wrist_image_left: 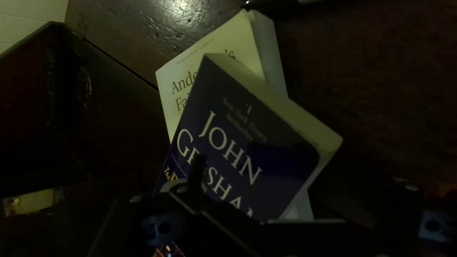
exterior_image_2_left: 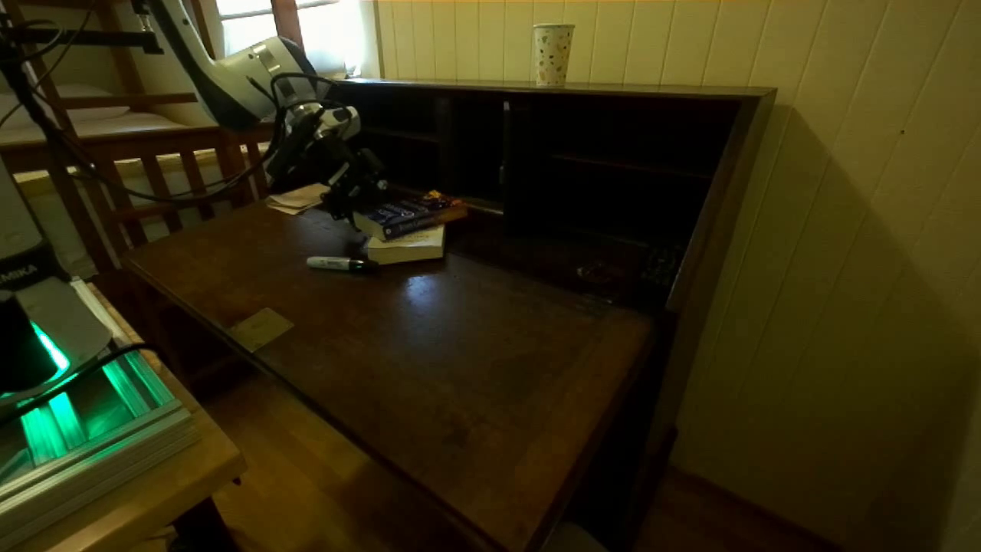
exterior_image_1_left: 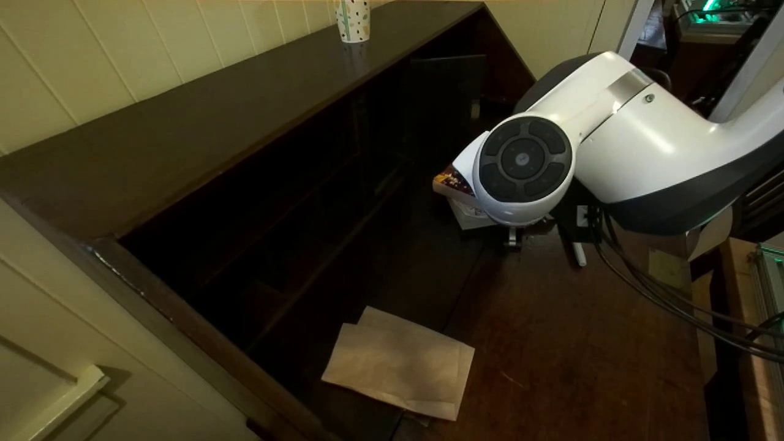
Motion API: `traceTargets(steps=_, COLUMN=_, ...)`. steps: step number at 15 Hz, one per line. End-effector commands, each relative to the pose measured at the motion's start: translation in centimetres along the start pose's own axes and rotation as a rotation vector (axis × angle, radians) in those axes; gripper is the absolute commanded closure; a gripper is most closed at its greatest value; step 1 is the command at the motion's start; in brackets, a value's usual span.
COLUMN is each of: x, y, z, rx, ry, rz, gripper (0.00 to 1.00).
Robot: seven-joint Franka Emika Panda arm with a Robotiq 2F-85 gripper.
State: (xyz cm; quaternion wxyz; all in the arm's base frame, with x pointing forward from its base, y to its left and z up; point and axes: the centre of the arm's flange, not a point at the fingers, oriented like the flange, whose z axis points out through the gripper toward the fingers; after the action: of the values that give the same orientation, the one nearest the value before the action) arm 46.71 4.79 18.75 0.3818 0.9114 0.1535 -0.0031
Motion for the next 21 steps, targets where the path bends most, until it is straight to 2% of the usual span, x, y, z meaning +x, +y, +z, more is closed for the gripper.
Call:
traceTargets(steps=1, x=0.8, y=0.0, z=0.7, rx=-0.073, ry=0.02, rz=-0.026, gripper=0.0)
traceTargets(steps=7, x=1.1, y=-1.1, z=2.1, rx=-0.079, ry=0.011, rz=-0.082, gripper=0.0)
traceTargets(steps=8, x=1.1, y=-1.4, z=2.3, rx=-0.079, ry=0.009, rz=-0.09, gripper=0.21)
traceTargets(steps=14, x=1.5, y=-1.4, z=2.6, rx=-0.107, ry=-0.005, rz=-0.101, gripper=0.62)
traceTargets(steps=16, x=1.6, y=-1.4, z=2.5, rx=-0.113, ry=-0.009, rz=-0.104, gripper=0.65)
traceTargets(steps=19, x=1.7, y=-1.3, z=2.4, rx=-0.13, ry=-0.018, rz=-0.106, gripper=0.79)
traceTargets(steps=21, x=1.6, y=-1.3, z=2.3, rx=-0.13, ry=-0.023, rz=-0.104, gripper=0.8)
